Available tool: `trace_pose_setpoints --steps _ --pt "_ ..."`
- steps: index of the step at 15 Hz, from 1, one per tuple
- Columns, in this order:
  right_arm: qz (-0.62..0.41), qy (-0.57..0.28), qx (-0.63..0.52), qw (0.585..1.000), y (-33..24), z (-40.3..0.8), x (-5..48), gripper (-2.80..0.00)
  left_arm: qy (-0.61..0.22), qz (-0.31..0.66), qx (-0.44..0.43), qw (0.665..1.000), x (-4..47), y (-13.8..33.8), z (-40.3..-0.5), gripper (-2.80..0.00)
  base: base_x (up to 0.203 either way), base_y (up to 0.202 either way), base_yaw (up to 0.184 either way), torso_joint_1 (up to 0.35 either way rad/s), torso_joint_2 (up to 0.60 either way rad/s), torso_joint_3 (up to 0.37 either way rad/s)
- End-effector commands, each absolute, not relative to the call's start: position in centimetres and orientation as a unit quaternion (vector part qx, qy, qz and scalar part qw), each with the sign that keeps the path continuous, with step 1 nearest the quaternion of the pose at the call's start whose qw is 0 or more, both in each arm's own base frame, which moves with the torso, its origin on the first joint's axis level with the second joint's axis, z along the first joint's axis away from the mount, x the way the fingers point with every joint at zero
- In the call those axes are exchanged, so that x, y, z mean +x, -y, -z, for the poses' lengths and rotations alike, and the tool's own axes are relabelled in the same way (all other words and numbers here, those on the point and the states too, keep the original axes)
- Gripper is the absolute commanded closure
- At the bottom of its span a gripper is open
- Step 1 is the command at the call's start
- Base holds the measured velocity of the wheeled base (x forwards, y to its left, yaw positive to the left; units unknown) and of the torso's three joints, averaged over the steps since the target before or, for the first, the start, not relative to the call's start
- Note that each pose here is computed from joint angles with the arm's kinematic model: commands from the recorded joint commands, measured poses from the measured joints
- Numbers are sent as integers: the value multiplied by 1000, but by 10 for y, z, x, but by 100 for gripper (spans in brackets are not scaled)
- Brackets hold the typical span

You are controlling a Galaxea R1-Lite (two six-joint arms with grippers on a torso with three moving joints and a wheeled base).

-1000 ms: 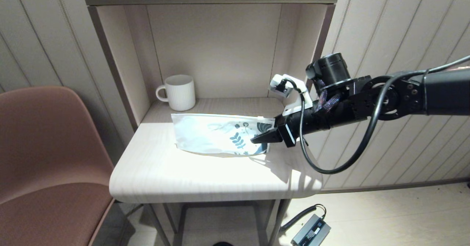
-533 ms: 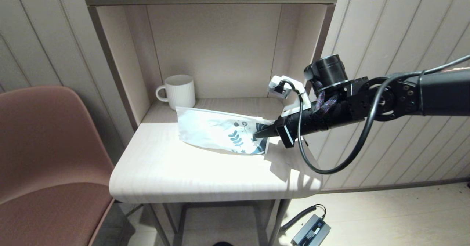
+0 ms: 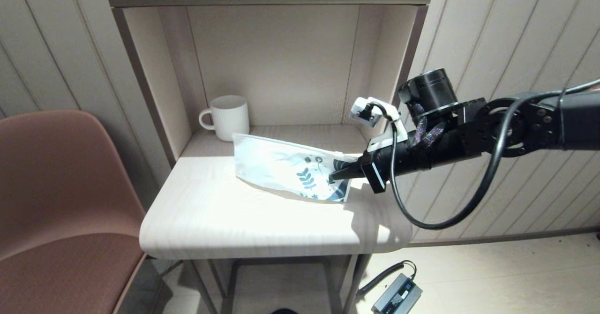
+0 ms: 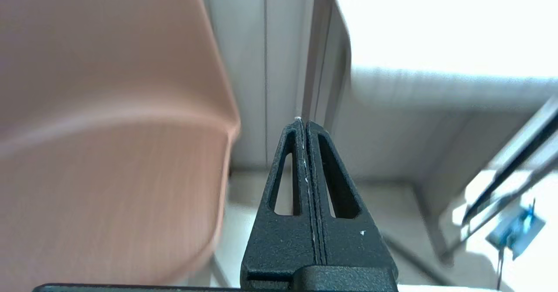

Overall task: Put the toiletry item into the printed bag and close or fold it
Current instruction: Pick up the storage bag, then open the storage bag

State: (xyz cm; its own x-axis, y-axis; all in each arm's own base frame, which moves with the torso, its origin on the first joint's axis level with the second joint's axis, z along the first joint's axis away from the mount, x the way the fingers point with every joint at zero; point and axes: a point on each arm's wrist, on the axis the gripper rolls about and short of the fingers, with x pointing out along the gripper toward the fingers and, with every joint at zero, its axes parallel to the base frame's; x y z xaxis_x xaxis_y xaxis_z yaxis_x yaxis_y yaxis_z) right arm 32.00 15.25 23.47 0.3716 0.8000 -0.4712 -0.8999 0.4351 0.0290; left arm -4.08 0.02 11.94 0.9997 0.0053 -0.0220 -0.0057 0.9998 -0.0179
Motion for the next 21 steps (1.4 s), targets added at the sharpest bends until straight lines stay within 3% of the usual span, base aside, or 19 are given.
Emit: trace_pose_setpoints --steps 1,6,8,12,17,21 --pt "-520 -193 -119 823 -146 -253 301 0 2 -2 -9 1000 -38 0 -167 0 0 0 0 0 0 0" --pt "-524 -192 -115 822 -128 -286 251 0 57 50 2 997 -32 2 -280 0 0 0 0 0 0 0" --pt "-538 -195 -117 812 -126 -294 227 0 53 167 15 984 -43 7 -308 0 0 0 0 0 0 0" --pt "-571 -201 -123 787 -132 -311 193 0 -31 410 6 912 -30 17 -317 0 0 0 0 0 0 0" --pt "-613 -231 -145 741 -149 -318 163 0 -68 569 -7 820 26 22 -337 0 0 0 0 0 0 0" --pt "-611 -287 -172 718 -176 -294 175 0 -62 667 4 742 51 38 -364 0 0 0 0 0 0 0"
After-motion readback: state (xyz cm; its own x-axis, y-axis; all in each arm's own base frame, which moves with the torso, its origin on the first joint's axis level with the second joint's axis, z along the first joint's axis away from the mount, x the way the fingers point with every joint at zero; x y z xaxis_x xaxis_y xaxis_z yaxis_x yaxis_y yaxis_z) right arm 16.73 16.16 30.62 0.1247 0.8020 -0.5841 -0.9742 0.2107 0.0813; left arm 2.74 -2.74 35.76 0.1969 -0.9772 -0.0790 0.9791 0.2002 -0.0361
